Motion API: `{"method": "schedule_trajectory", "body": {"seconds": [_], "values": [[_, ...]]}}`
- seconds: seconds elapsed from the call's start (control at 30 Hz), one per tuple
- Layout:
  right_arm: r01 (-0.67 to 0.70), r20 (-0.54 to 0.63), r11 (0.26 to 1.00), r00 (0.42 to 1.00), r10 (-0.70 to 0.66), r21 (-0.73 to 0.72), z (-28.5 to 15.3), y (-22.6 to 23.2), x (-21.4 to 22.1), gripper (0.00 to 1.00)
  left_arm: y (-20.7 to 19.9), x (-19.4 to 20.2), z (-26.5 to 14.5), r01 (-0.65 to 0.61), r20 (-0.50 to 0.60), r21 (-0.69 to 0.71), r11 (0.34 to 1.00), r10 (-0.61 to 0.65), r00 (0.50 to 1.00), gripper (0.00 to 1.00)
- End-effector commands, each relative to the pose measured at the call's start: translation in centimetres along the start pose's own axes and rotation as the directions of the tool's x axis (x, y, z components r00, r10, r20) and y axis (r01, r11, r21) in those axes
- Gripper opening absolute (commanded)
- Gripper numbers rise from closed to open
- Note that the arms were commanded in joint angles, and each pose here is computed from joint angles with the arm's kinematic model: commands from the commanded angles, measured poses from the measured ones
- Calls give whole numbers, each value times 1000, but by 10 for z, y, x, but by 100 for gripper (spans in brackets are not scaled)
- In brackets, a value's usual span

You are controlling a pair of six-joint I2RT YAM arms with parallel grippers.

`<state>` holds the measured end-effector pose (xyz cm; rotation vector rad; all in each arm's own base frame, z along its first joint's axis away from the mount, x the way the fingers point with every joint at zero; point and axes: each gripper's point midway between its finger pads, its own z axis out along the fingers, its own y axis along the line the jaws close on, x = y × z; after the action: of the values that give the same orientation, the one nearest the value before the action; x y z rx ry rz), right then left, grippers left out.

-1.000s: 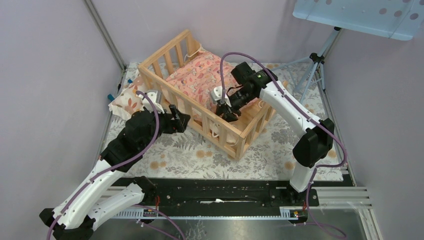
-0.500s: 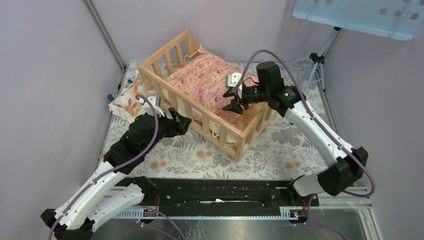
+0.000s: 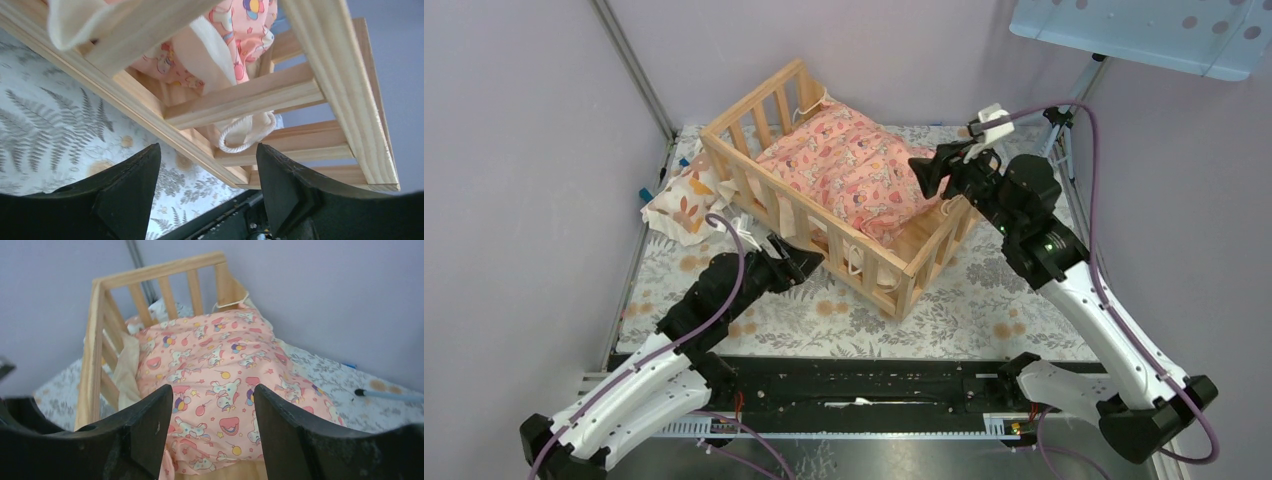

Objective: Set up the pet bed
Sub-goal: Cross the ropes on the bed frame.

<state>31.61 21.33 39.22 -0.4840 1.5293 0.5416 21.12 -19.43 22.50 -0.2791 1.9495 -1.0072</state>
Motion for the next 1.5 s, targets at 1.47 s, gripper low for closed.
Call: {"method": "schedule_trajectory", "body": {"seconds": [1.47], "values": [[-453, 318, 546, 890, 328, 704, -182, -111, 130, 66, -26, 62, 62, 541, 77, 159, 826, -557, 827, 50]]}}
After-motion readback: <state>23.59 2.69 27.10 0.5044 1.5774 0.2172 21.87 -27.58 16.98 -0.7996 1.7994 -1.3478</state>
